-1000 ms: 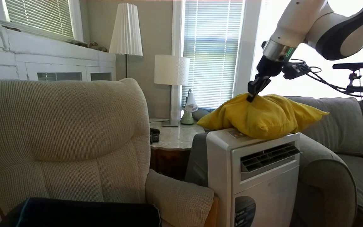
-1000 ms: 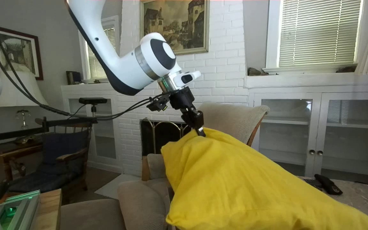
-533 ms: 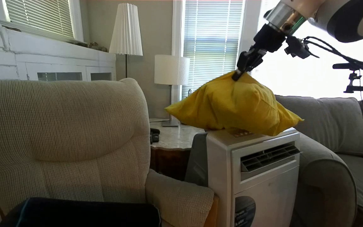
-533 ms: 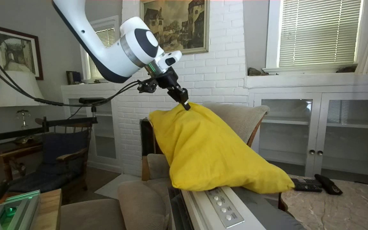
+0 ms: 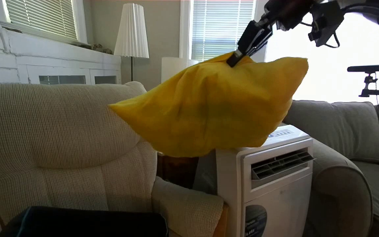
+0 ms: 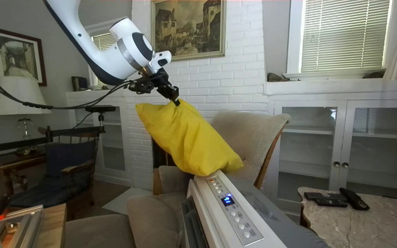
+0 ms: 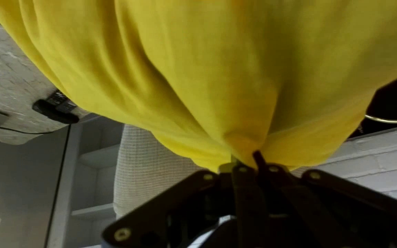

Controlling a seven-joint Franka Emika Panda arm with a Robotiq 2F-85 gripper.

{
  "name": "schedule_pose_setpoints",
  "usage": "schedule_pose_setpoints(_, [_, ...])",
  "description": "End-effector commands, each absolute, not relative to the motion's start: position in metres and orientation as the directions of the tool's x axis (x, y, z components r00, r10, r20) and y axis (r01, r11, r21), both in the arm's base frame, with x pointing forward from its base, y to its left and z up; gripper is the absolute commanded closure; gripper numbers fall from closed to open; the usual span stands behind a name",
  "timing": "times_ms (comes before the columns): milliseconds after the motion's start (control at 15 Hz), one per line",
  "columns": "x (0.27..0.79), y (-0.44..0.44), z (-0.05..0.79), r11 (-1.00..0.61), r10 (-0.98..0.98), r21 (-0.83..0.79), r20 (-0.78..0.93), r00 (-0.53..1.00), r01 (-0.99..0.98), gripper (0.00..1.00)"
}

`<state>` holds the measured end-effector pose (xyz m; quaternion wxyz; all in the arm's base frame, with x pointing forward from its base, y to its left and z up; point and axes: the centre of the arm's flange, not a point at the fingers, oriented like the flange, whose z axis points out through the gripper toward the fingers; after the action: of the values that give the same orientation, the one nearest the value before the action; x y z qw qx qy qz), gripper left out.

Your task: Move the yellow cushion to the chair on the left then press a button to switch the aircon off

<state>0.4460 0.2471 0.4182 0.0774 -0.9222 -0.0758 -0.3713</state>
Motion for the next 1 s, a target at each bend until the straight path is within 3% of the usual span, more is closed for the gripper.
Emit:
schedule_pose_setpoints(0, [0.447,0.29,0.422,-0.946,0.133,-0.11,0.724,0.677,0.304,1.0])
schedule_pose_setpoints(600, [0.453,0.378,0.378,-0.889,0.253,-0.1,0.706,0.661,0.447,1.0])
schedule_pose_setpoints(933, [0.478,0.411,0.347,-0.904,0.247,-0.08,0.705,0.665,0.42,1.0])
